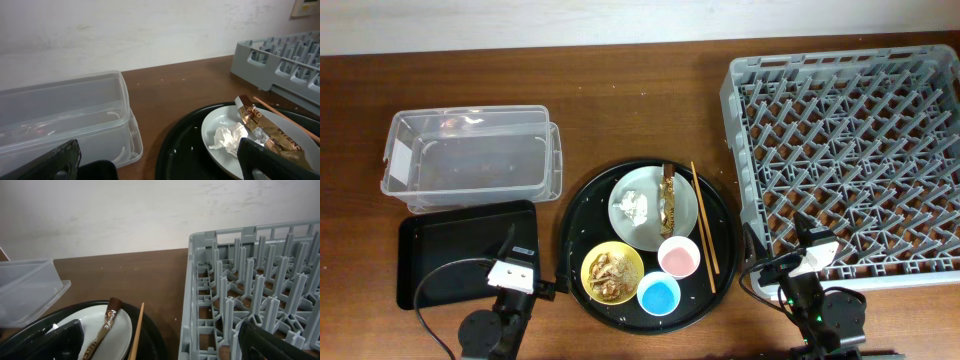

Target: Sort waste into correct bins and load items into the dishwasher rack

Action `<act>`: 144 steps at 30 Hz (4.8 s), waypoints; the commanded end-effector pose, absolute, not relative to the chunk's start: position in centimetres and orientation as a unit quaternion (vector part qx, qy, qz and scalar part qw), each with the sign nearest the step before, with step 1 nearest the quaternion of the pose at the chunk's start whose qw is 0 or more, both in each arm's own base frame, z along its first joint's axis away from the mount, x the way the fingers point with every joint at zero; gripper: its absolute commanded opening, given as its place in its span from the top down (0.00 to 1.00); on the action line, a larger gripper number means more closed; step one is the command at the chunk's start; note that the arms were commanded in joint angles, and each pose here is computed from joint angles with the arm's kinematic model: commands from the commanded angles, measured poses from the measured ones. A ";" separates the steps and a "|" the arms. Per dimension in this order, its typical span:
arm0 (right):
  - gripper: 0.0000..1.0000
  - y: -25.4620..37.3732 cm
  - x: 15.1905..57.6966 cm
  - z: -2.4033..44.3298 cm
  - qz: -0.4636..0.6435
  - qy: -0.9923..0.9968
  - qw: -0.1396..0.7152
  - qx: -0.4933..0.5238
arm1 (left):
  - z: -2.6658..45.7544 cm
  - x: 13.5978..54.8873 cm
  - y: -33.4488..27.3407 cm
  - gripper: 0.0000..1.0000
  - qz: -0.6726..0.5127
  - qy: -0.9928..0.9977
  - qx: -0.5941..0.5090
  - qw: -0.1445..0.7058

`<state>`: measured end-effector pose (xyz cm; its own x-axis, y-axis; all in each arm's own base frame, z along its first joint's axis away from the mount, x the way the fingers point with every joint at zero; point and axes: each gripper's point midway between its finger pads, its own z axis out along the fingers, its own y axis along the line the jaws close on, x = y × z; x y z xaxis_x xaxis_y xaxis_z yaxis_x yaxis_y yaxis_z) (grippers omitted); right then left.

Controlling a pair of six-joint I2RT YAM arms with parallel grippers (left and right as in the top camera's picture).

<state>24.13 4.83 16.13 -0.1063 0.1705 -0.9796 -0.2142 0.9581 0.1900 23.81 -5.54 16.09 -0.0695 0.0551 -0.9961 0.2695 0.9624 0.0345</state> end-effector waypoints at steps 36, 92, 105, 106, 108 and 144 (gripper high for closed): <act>0.02 5.0 24.1 15.9 0.151 0.729 0.667 -0.015 | 16.4 23.7 -6.2 0.00 -0.088 0.717 0.130 0.679; 0.02 4.4 16.6 30.8 0.155 0.924 0.336 0.096 | 12.0 26.4 -25.9 0.99 -0.136 0.957 0.242 0.082; 0.02 14.6 17.9 38.8 0.400 0.802 0.402 -0.184 | 34.1 23.1 -26.4 0.99 -0.706 0.648 0.280 0.047; 0.02 15.4 17.5 39.4 0.419 0.784 0.403 -0.215 | 34.1 22.9 -26.6 1.00 -0.707 0.647 0.282 0.045; 0.02 16.1 17.8 39.3 0.444 0.777 0.385 -0.226 | 34.1 22.5 -27.0 0.99 -0.707 0.644 0.290 0.040; 0.32 19.8 15.8 39.0 0.551 0.737 0.269 -0.284 | 34.7 24.7 -28.7 0.99 -0.667 0.625 0.373 0.155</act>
